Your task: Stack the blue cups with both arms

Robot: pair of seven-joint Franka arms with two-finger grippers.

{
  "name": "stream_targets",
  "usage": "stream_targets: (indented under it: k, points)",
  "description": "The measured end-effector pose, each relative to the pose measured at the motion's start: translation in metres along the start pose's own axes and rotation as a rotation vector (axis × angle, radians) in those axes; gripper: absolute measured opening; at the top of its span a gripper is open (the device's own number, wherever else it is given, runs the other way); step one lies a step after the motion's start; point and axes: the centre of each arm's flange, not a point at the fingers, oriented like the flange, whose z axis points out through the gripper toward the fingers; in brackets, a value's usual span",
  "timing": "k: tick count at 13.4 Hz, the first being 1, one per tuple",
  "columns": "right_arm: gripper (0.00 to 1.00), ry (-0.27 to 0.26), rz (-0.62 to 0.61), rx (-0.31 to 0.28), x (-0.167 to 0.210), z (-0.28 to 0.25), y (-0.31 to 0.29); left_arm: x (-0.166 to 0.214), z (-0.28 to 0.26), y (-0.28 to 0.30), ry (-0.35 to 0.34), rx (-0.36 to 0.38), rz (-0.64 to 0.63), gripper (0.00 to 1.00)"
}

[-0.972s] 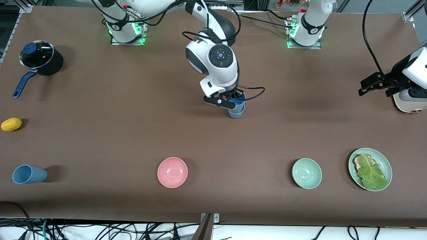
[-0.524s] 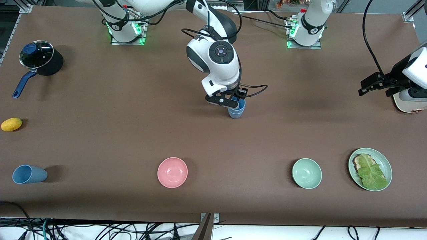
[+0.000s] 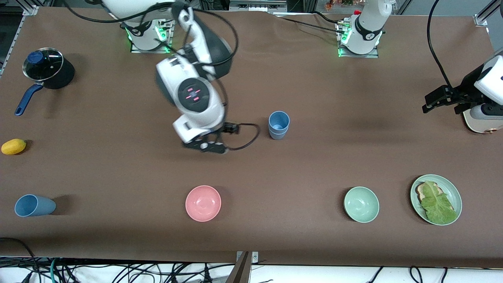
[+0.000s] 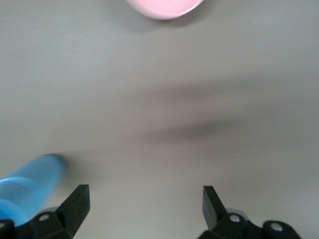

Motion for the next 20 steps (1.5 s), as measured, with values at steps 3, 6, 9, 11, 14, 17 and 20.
stream_targets:
  k: [3, 6, 9, 11, 14, 17, 20]
  points:
    - [1.0, 0.031, -0.004, -0.069, 0.047, -0.004, 0.072, 0.0, 0.0, 0.0, 0.0, 0.0, 0.0, 1.0]
    - [1.0, 0.024, -0.083, -0.116, 0.086, -0.002, 0.147, 0.0, 0.0, 0.0, 0.0, 0.0, 0.0, 1.0]
    - [1.0, -0.008, -0.082, -0.115, 0.113, 0.004, 0.219, 0.0, 0.0, 0.0, 0.0, 0.0, 0.0, 1.0]
    - [1.0, -0.019, -0.065, -0.107, 0.129, 0.006, 0.271, 0.0, 0.0, 0.001, 0.0, 0.0, 0.001, 1.0]
    - [1.0, -0.018, -0.04, -0.086, 0.141, -0.002, 0.34, 0.0, 0.0, 0.003, 0.0, 0.0, 0.005, 1.0]
    - [1.0, 0.006, -0.044, -0.064, 0.119, -0.052, 0.347, 0.0, 0.0, 0.006, 0.0, 0.0, 0.011, 1.0]
    - [1.0, 0.024, -0.062, -0.042, 0.09, -0.099, 0.341, 0.0, 0.0, 0.007, 0.0, 0.0, 0.012, 1.0]
